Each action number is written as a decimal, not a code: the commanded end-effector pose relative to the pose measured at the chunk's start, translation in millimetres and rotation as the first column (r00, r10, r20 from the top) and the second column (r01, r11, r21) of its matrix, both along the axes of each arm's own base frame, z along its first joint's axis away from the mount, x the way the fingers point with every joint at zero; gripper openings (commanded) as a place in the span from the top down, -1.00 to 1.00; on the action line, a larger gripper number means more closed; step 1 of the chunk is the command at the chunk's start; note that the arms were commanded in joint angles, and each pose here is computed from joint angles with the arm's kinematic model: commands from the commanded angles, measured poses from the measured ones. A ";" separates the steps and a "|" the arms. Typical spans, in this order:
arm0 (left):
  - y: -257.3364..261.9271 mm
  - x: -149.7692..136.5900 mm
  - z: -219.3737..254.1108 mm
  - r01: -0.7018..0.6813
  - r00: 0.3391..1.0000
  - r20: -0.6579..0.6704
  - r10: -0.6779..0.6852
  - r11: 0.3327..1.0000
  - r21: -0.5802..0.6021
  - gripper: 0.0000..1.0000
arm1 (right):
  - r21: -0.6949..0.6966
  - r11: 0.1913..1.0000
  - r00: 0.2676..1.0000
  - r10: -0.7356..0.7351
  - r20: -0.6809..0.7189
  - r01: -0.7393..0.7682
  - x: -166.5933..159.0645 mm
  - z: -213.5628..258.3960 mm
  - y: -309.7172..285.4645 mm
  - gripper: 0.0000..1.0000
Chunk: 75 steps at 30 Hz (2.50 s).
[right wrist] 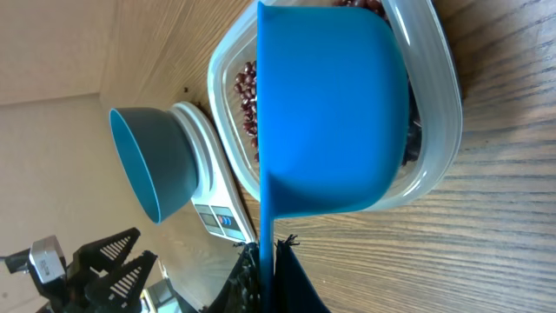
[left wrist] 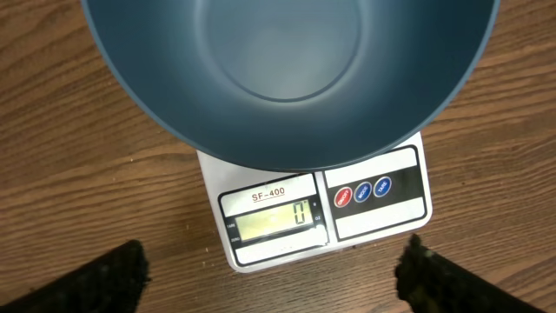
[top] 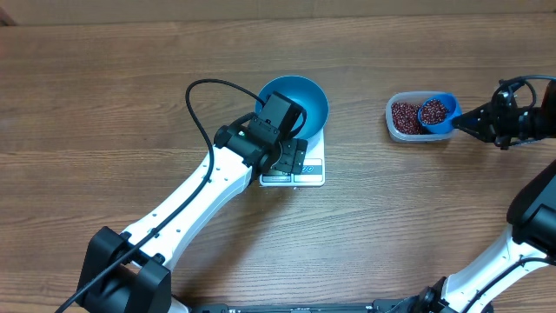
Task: Scoop item into bowl and weigh 150g on scale
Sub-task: 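Drag the scoop through the beans and lift it with the right gripper, then carry the filled blue scoop with the right gripper over the teal bowl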
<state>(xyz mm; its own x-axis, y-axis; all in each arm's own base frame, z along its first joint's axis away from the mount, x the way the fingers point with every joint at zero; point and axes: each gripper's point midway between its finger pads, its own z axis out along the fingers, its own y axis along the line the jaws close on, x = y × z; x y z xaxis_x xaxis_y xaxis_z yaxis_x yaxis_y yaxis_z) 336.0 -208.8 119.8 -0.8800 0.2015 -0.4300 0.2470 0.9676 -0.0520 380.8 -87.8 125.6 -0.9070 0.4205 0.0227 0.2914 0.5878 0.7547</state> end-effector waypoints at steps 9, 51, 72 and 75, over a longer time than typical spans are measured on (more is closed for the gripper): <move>-1.4 2.4 6.2 0.003 1.000 0.015 -0.003 1.000 -0.008 -0.99 | 0.050 0.998 0.993 0.027 0.119 -0.033 8.6 24.0 2.4 0.93; -1.4 2.5 6.3 0.003 1.000 0.015 -0.003 1.000 -0.009 -0.99 | -0.090 0.841 0.772 0.527 0.355 -0.533 26.5 139.4 212.1 0.93; -1.4 2.5 6.3 0.003 1.000 0.015 -0.002 1.000 -0.009 -0.99 | -0.643 0.544 0.549 0.806 0.222 -0.539 36.4 122.0 277.4 0.93; -1.4 2.5 6.3 0.003 1.000 0.015 -0.002 1.000 -0.009 -0.99 | -0.705 0.497 0.531 0.824 0.200 -0.506 39.6 123.9 283.5 0.93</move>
<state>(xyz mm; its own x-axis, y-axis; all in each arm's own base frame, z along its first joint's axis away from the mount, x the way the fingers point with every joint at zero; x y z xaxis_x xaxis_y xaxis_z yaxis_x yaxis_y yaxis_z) 336.0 -208.8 119.8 -0.8794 0.2037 -0.4303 0.2489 0.9672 -0.0507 414.8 194.9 232.2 -0.7651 -0.4868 -0.4216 -0.6251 0.7186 0.3048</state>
